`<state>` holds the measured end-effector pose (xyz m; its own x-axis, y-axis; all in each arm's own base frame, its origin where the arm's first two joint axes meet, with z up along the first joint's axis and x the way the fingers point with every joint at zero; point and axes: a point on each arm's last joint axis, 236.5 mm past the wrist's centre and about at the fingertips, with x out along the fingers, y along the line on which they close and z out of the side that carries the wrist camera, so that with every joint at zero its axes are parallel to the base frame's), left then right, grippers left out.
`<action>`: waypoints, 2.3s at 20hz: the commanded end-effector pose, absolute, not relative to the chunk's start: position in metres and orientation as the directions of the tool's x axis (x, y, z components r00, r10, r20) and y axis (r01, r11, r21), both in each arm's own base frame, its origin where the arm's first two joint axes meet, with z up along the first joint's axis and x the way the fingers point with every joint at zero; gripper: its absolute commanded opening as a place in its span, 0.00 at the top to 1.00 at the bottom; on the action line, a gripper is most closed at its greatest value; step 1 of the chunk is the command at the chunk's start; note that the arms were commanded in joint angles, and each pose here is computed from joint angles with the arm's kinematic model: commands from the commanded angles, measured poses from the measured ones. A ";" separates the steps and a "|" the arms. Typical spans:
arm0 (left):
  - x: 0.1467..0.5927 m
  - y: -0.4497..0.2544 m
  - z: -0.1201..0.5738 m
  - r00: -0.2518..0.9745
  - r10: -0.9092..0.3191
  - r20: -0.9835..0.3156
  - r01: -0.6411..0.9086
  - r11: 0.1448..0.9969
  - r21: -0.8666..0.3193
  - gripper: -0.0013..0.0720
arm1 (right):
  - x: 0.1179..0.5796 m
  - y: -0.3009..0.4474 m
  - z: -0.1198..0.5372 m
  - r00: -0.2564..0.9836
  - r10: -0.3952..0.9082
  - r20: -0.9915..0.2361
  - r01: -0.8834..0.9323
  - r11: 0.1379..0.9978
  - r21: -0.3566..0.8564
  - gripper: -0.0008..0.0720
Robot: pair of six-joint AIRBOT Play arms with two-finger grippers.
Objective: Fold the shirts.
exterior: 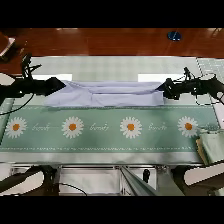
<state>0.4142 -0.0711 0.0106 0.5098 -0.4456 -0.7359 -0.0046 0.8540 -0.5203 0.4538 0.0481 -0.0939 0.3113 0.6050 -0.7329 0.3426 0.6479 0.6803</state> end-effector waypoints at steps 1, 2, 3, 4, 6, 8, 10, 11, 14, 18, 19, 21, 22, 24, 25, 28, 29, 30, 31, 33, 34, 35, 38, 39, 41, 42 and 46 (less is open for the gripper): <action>0.411 -0.092 0.008 0.495 -0.474 -0.728 0.024 0.845 -0.534 0.29 | 0.448 0.069 -0.098 0.268 0.633 -0.726 0.316 0.654 0.687 0.55; 0.409 -0.096 0.006 0.486 -0.479 -0.731 0.030 0.845 -0.534 0.29 | 0.444 0.071 -0.098 0.251 0.638 -0.728 0.311 0.659 0.685 0.69; 0.408 -0.101 0.005 0.477 -0.485 -0.733 0.038 0.844 -0.534 0.30 | 0.440 0.074 -0.097 0.234 0.650 -0.723 0.284 0.665 0.690 0.96; 0.407 -0.105 0.004 0.470 -0.491 -0.734 0.046 0.844 -0.535 0.36 | 0.436 0.077 -0.094 0.219 0.660 -0.718 0.272 0.666 0.695 0.96; 0.405 -0.114 0.003 0.459 -0.500 -0.734 0.064 0.843 -0.534 0.96 | 0.432 0.072 -0.080 0.219 0.641 -0.736 0.226 0.701 0.677 0.96; 0.403 -0.124 0.005 0.450 -0.519 -0.727 0.077 0.833 -0.547 0.96 | 0.423 0.048 -0.058 0.234 0.548 -0.803 0.196 0.783 0.591 0.96; 0.400 -0.142 0.007 0.437 -0.545 -0.716 0.101 0.821 -0.562 0.96 | 0.405 0.024 -0.028 0.265 0.450 -0.853 0.165 0.850 0.500 0.96; 0.399 -0.154 0.008 0.429 -0.560 -0.708 0.117 0.812 -0.572 0.96 | 0.394 0.019 -0.010 0.299 0.432 -0.851 0.154 0.858 0.489 0.96; 0.396 -0.207 0.004 0.381 -0.607 -0.697 0.202 0.791 -0.578 0.96 | 0.352 0.020 0.039 0.395 0.399 -0.827 0.093 0.879 0.468 0.96; 0.383 -0.316 -0.003 0.235 -0.691 -0.684 0.327 0.719 -0.613 0.96 | 0.291 0.039 0.086 0.460 0.387 -0.799 0.048 0.888 0.457 0.96; 0.377 -0.342 -0.005 0.202 -0.704 -0.681 0.353 0.701 -0.620 0.96 | 0.281 0.043 0.098 0.483 0.383 -0.787 0.038 0.889 0.456 0.96; 0.366 -0.392 -0.008 0.145 -0.726 -0.672 0.385 0.667 -0.638 0.96 | 0.264 0.050 0.122 0.535 0.376 -0.757 0.019 0.890 0.456 0.96; 0.361 -0.414 -0.010 0.120 -0.736 -0.667 0.387 0.653 -0.651 0.96 | 0.255 0.053 0.131 0.553 0.373 -0.745 0.010 0.891 0.453 0.96; 0.341 -0.454 -0.016 0.051 -0.748 -0.662 0.403 0.622 -0.671 0.96 | 0.241 0.058 0.141 0.571 0.372 -0.732 0.001 0.891 0.453 0.96; 0.326 -0.471 -0.020 -0.003 -0.747 -0.665 0.423 0.602 -0.678 0.96 | 0.238 0.059 0.145 0.581 0.370 -0.725 -0.004 0.892 0.453 0.96; 0.273 -0.515 -0.035 -0.141 -0.727 -0.672 0.470 0.549 -0.692 0.96 | 0.237 0.068 0.151 0.585 0.405 -0.703 -0.025 0.875 0.483 0.96; 0.260 -0.525 -0.039 -0.166 -0.722 -0.672 0.467 0.542 -0.699 0.96 | 0.237 0.071 0.153 0.586 0.419 -0.693 -0.036 0.869 0.494 0.96; 0.245 -0.535 -0.041 -0.196 -0.720 -0.666 0.470 0.527 -0.708 0.96 | 0.238 0.071 0.154 0.588 0.421 -0.691 -0.041 0.869 0.494 0.96; 0.232 -0.540 -0.043 -0.219 -0.715 -0.664 0.477 0.515 -0.712 0.96 | 0.237 0.071 0.154 0.588 0.420 -0.692 -0.042 0.869 0.492 0.96; 0.227 -0.543 -0.040 -0.226 -0.715 -0.662 0.485 0.507 -0.713 0.96 | 0.238 0.071 0.154 0.592 0.418 -0.689 -0.042 0.870 0.491 0.96; 0.235 -0.540 -0.034 -0.221 -0.720 -0.658 0.483 0.505 -0.715 0.96 | 0.239 0.070 0.155 0.594 0.417 -0.688 -0.042 0.870 0.491 0.96; 0.248 -0.531 -0.027 -0.215 -0.723 -0.657 0.480 0.508 -0.716 0.96 | 0.240 0.070 0.154 0.594 0.417 -0.688 -0.040 0.869 0.492 0.96; 0.312 -0.462 -0.004 -0.136 -0.678 -0.722 0.501 0.582 -0.641 0.96 | 0.246 0.075 0.151 0.571 0.451 -0.686 -0.065 0.858 0.510 0.96; 0.334 -0.425 0.001 -0.091 -0.630 -0.771 0.488 0.647 -0.586 0.96 | 0.250 0.081 0.153 0.562 0.484 -0.671 -0.085 0.840 0.535 0.96; 0.384 -0.336 0.023 0.080 -0.499 -0.863 0.439 0.795 -0.418 0.96 | 0.265 0.092 0.163 0.556 0.550 -0.623 -0.126 0.797 0.591 0.96; 0.400 -0.295 0.043 0.171 -0.460 -0.871 0.415 0.836 -0.360 0.96 | 0.274 0.097 0.169 0.554 0.578 -0.599 -0.147 0.776 0.613 0.96; 0.398 -0.192 0.123 0.446 -0.437 -0.781 0.308 0.894 -0.325 0.96 | 0.317 0.154 0.180 0.482 0.668 -0.567 -0.286 0.732 0.619 0.96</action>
